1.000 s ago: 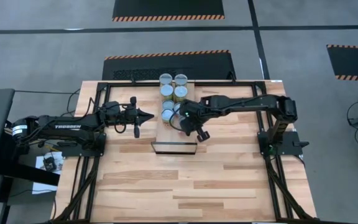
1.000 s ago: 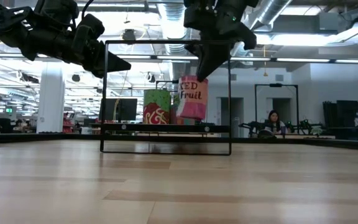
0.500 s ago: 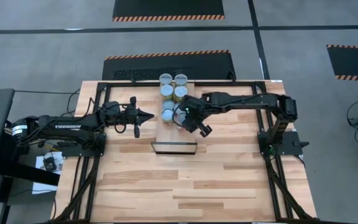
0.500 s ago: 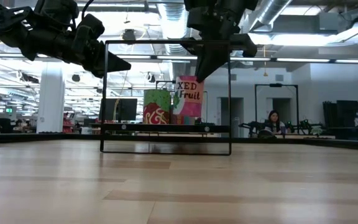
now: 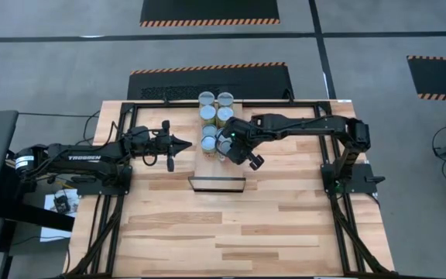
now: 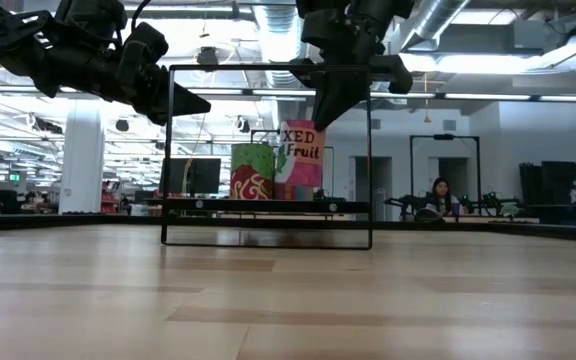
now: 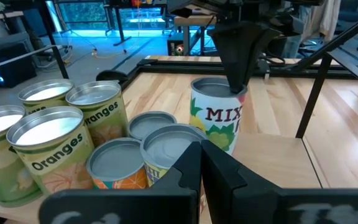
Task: Pick and place cans onto a shelf
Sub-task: Put the canned mixed fruit on the shelf
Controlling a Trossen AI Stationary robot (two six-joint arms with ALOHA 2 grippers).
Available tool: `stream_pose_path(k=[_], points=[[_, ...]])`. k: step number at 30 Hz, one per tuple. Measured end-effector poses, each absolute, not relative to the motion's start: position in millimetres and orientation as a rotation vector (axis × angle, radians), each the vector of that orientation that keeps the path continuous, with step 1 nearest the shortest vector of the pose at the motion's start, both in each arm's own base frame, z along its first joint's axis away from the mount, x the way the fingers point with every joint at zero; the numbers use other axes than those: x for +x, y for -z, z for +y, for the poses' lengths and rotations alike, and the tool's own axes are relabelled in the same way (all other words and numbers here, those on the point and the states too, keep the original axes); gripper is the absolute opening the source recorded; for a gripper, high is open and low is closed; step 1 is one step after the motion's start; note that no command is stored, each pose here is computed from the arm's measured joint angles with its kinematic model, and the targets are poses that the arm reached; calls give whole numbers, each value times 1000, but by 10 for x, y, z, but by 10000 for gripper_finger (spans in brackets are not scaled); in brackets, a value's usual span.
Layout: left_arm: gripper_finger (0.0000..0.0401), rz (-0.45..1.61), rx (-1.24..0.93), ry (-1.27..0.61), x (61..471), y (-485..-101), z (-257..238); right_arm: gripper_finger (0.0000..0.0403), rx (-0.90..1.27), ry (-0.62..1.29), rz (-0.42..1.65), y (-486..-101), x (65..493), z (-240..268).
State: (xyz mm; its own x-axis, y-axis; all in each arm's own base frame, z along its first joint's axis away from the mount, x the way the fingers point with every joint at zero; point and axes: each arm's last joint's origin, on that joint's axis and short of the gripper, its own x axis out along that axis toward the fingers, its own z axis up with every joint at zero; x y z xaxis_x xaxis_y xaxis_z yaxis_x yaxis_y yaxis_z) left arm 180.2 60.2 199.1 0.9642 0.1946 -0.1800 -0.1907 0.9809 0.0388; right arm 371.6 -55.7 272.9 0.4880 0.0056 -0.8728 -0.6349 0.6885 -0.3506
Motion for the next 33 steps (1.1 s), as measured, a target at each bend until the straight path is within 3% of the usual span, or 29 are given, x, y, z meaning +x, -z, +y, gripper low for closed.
stream_pose_path(k=[26,33], points=[[2,184,21,-195,1802,-1991,602,21,-696,-430,985,-2727,3712,-616],[2,184,21,-195,1802,-1992,603,42,-701,-428,977,-2711,3720,-611]])
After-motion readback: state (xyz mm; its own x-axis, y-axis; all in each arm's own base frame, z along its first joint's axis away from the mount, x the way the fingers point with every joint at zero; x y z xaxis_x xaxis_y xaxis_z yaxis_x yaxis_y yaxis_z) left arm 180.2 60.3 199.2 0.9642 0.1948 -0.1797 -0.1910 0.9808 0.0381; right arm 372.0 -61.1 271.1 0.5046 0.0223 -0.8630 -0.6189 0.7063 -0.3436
